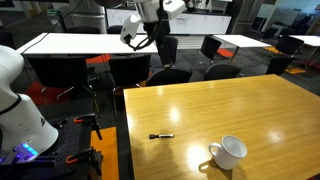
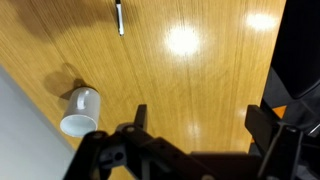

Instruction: Put the sharpie in the mug

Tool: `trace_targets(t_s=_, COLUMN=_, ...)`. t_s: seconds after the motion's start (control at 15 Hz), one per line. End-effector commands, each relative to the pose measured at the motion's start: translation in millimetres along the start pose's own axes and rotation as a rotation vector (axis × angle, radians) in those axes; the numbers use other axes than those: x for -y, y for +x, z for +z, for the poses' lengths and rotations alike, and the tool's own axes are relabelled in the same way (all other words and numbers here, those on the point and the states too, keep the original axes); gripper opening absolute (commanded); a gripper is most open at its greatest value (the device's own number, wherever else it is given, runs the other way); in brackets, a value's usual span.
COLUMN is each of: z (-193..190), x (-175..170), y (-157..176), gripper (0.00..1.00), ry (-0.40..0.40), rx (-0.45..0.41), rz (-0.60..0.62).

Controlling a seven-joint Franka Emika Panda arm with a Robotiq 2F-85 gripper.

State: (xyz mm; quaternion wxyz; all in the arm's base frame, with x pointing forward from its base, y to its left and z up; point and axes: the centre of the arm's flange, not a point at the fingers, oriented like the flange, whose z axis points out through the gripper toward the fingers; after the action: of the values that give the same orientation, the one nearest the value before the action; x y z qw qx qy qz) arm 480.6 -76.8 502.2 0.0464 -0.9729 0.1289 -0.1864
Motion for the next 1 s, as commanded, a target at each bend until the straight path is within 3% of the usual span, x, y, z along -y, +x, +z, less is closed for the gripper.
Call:
trace_targets(t_s=0.0, z=26, x=-12, y=8, gripper=1.0, ry=-0.062, rx=-0.038, rz=0.132)
trace_targets(t_s=0.73, z=93, x=-75, y=17, gripper=1.0, ry=-0.133, rx=0.109, rz=0.243)
trace_targets(t_s=0.93, z=97, x=-75, y=8, gripper=1.0, ry=-0.118, rx=0.1, rz=0.236)
